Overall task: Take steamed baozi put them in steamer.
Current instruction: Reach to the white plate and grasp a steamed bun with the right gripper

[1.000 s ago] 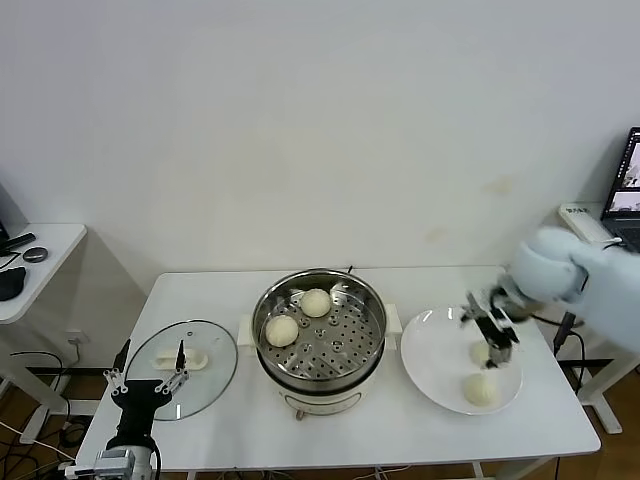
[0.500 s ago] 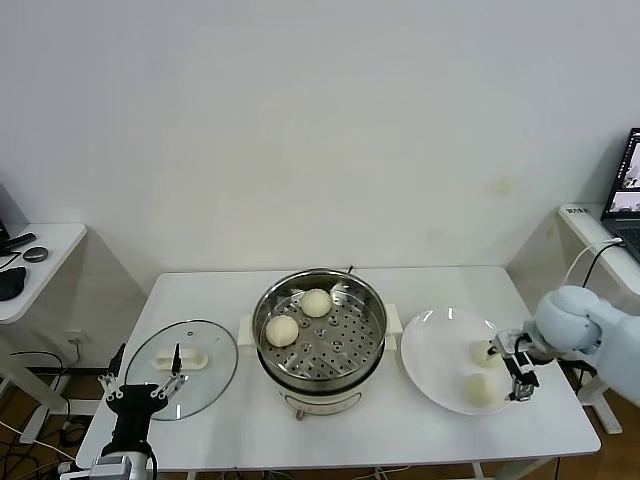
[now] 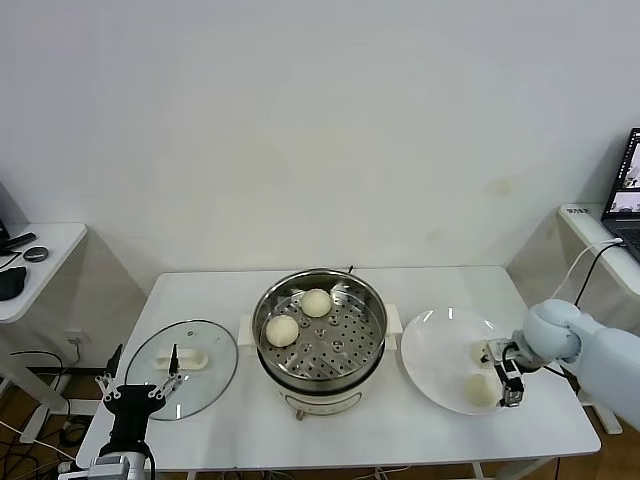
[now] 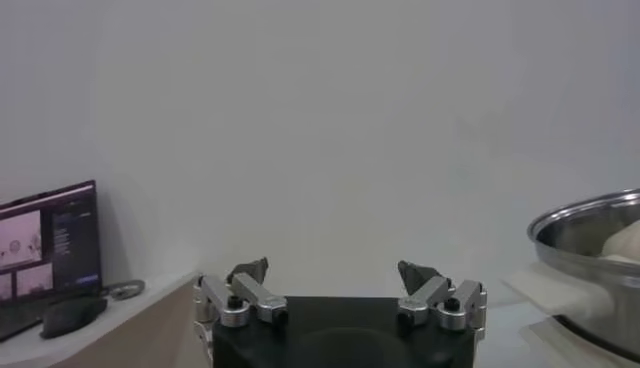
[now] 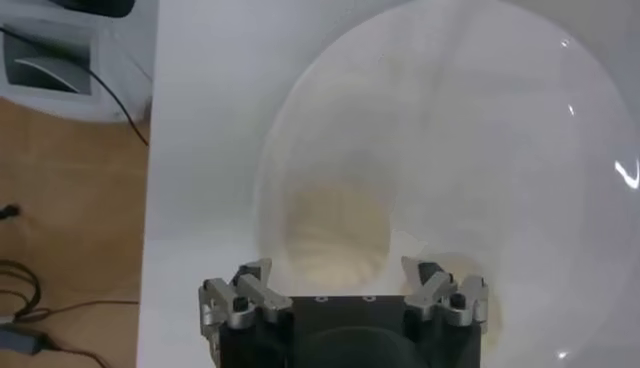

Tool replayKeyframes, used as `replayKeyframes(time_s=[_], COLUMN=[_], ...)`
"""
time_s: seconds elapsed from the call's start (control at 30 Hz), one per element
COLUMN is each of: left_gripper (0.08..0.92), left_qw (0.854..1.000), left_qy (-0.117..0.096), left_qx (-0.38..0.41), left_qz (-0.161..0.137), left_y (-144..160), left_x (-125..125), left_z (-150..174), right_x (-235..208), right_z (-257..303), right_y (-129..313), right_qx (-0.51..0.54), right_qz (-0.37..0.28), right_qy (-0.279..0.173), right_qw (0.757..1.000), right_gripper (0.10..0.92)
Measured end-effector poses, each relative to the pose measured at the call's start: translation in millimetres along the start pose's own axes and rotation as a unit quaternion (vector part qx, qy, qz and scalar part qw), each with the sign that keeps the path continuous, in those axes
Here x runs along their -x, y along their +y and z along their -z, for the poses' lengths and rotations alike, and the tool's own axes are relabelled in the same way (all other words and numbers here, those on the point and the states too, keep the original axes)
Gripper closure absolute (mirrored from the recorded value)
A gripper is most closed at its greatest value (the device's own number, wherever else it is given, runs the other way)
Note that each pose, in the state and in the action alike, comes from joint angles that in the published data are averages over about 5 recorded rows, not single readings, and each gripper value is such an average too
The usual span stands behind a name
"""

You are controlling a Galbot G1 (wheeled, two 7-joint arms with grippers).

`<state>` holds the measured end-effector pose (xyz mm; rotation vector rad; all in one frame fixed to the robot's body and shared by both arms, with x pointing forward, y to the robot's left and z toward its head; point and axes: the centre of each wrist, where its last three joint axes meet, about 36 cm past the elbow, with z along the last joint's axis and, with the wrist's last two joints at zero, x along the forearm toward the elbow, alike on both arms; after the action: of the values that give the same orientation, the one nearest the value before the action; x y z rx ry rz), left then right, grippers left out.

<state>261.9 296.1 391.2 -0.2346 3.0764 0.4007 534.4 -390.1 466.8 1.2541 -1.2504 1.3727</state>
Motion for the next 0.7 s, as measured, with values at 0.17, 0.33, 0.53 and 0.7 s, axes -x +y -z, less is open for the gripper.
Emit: replayKeyframes(time_s=[0.17,0.33,0.53,0.7], left_gripper=[0.177,0.177,0.177,0.177], left_qw=[1.0,1.0,1.0,1.0], left_qy=[0.0,-0.001,-0.003,-0.006], left_qx=[0.001,0.002,0.0,0.0], left_qz=[0.001,0.002,0.002,0.002], left_y=[1,2,2,2], left_x=[0,0,0,0], left_z=[0,0,2,4], right_x=[8,13,15,11], right_z=[3,7,8,7], right_y=[-2,-5,-8,-9], right_qx=[0.006,0.012,0.018,0.019], right_qz=[0.002,0.006,0.009,0.011], right_qy=[-0.005,-0.008,-0.008,-0.008], right_qw=[1.0,1.0,1.0,1.0], right_gripper=[0.221,0.314,0.456,0.54])
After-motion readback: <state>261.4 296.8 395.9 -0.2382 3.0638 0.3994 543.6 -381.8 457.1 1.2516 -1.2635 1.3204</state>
